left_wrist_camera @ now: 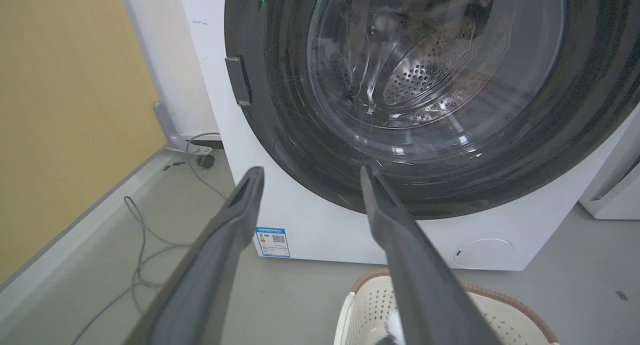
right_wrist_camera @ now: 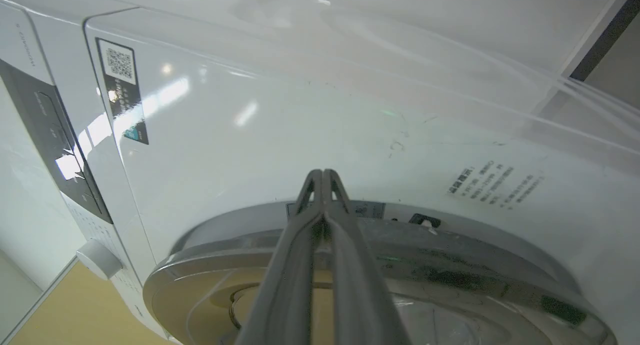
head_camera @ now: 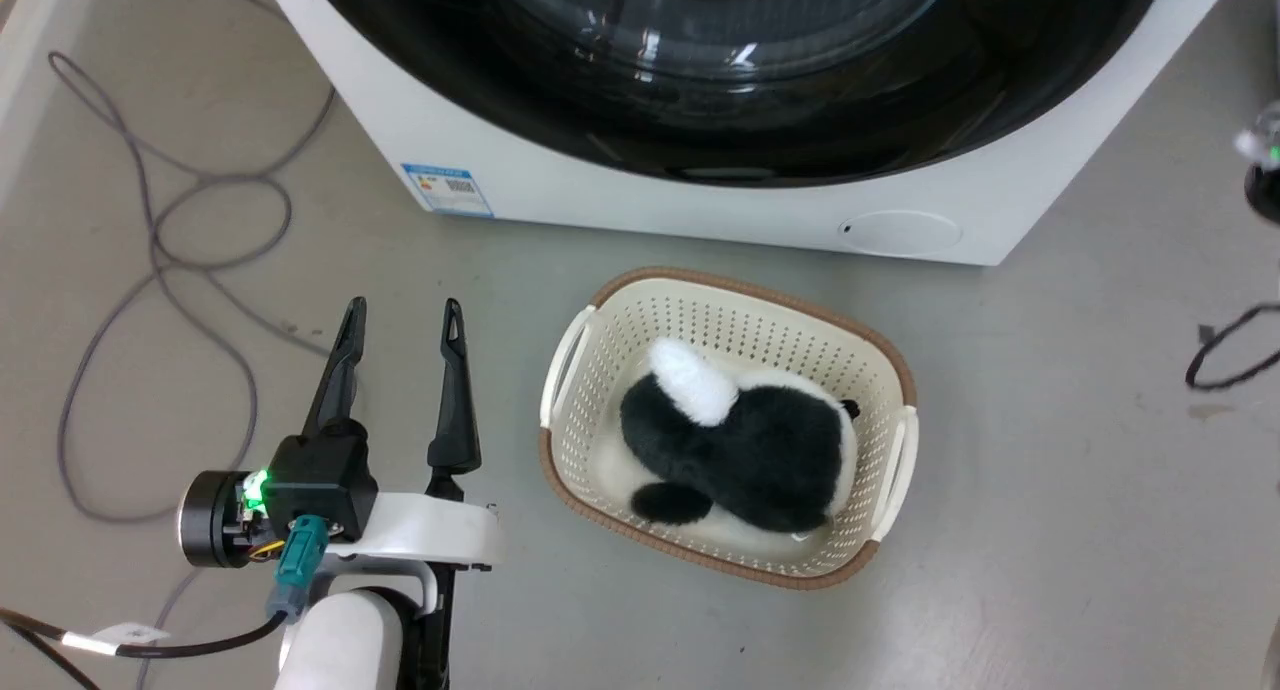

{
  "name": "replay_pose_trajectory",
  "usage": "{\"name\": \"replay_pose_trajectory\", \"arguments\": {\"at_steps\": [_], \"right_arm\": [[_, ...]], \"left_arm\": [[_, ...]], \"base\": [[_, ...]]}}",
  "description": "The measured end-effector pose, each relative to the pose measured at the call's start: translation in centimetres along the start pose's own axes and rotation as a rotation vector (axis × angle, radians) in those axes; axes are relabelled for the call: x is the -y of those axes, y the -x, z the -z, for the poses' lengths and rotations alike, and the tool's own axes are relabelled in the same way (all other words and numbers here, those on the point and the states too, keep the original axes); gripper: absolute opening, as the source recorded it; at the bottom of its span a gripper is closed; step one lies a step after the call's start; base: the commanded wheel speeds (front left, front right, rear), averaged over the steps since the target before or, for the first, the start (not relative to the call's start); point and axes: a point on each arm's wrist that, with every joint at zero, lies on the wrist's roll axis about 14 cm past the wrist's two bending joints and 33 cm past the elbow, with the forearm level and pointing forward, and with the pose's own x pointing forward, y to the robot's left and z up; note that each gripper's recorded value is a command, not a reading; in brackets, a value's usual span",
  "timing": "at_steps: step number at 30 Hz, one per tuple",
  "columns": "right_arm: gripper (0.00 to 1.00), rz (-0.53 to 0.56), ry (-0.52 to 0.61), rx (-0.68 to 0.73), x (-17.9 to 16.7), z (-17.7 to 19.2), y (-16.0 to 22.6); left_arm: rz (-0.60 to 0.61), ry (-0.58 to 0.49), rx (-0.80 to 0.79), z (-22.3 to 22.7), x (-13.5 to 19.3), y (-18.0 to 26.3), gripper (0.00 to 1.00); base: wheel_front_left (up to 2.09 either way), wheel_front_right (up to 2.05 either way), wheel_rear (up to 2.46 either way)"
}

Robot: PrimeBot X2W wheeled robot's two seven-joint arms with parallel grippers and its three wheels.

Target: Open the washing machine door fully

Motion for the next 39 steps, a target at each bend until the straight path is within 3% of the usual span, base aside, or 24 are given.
{"name": "replay_pose_trajectory", "arguments": {"at_steps": [7,13,20,29,39], "right_arm": [[0.0,0.001,-0.028,-0.059,0.0,2.0,-2.4],[0.0,-0.021,-0.018,-0.197,-0.5,5.4,-3.4],[0.0,-0.018,-0.003,-0.276,-0.3,6.0,-3.9],[0.0,-0.004,-0.044,-0.386,-0.7,6.3,-2.9],[0.0,-0.002,0.0,-0.479,-1.4,6.7,0.7]], "left_arm": [[-0.018,-0.004,-0.003,0.6,-0.3,-0.4,1.0],[-0.028,-0.002,-0.005,1.0,-0.4,-0.8,1.0],[-0.033,0.001,0.002,1.1,-0.4,-0.9,1.0],[-0.031,0.005,0.031,0.4,-0.3,-1.0,1.0],[0.003,0.011,0.074,-1.1,0.6,-1.0,1.0]], "base": [[0.0,0.0,0.0],[0.0,0.0,0.0],[0.0,0.0,0.0],[0.0,0.0,0.0],[0.0,0.0,0.0]]}}
